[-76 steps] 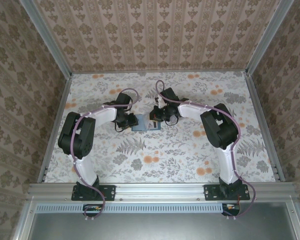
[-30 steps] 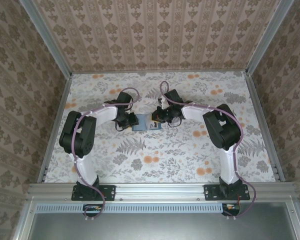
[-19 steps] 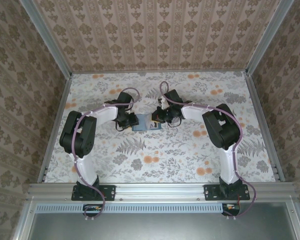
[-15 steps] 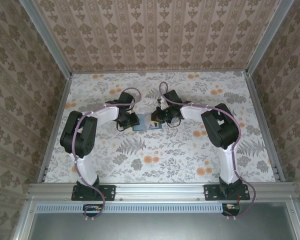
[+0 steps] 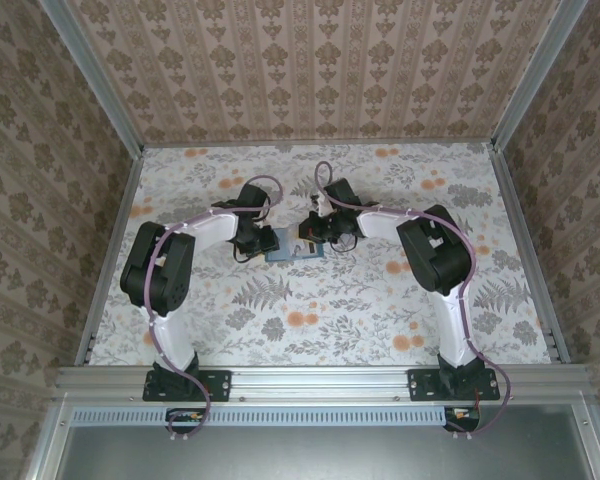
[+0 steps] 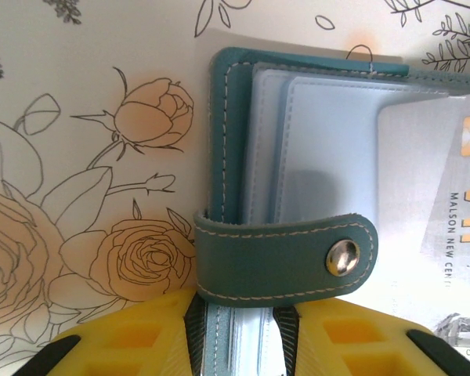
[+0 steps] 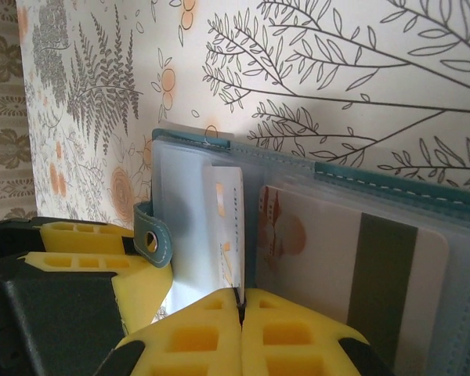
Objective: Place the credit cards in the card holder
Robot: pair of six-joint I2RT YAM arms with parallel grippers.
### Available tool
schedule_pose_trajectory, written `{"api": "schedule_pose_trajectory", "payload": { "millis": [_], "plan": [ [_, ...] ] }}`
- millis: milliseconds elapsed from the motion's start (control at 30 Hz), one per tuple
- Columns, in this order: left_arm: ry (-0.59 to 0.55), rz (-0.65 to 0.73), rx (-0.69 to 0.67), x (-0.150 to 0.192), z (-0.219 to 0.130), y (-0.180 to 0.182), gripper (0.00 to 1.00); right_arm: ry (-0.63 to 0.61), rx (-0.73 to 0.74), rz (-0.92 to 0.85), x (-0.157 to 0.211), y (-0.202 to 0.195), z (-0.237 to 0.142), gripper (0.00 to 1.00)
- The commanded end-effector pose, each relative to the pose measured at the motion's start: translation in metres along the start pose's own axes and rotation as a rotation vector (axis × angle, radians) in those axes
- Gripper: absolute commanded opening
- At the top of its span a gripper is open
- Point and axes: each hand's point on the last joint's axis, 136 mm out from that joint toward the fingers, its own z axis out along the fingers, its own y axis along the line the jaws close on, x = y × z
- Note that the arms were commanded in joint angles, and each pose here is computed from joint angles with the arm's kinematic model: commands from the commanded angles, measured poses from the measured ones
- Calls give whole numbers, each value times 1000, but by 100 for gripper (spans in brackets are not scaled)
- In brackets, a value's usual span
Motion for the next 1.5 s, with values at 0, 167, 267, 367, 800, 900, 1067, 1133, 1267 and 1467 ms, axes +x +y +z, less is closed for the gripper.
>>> {"api": "schedule_pose_trajectory", "payload": {
  "millis": [0, 167, 267, 367, 800, 900, 1067, 1133, 1267, 1467],
  "plan": [
    [54, 9, 38, 14, 13, -13, 34, 2, 62, -10, 11, -14, 13, 6],
    [57, 9, 40, 14, 13, -13, 34, -31, 109, -8, 18, -16, 13, 6],
    [56, 10, 39, 15, 13, -13, 34, -43, 145, -18, 26, -15, 16, 6],
    [55, 12, 48, 15, 14, -16, 34, -48, 177, -22, 33, -14, 23, 6],
    [53, 7, 55, 21, 14, -17, 34, -11, 188, -59, 55, 4, 55, 7],
    [45, 9, 56, 19, 11, -18, 34, -9, 182, -58, 56, 5, 55, 7],
    [21, 2, 61, 15, 2, -17, 34, -16, 179, -72, 54, 11, 48, 10],
    [10, -4, 71, 13, -3, -17, 34, -16, 178, -74, 53, 12, 46, 11],
    [-29, -4, 89, 6, -18, -19, 34, -40, 187, -95, 49, 18, 36, 15],
    [-96, -3, 104, 1, -45, -18, 34, -91, 217, -157, 37, 31, 12, 24]
  ]
}}
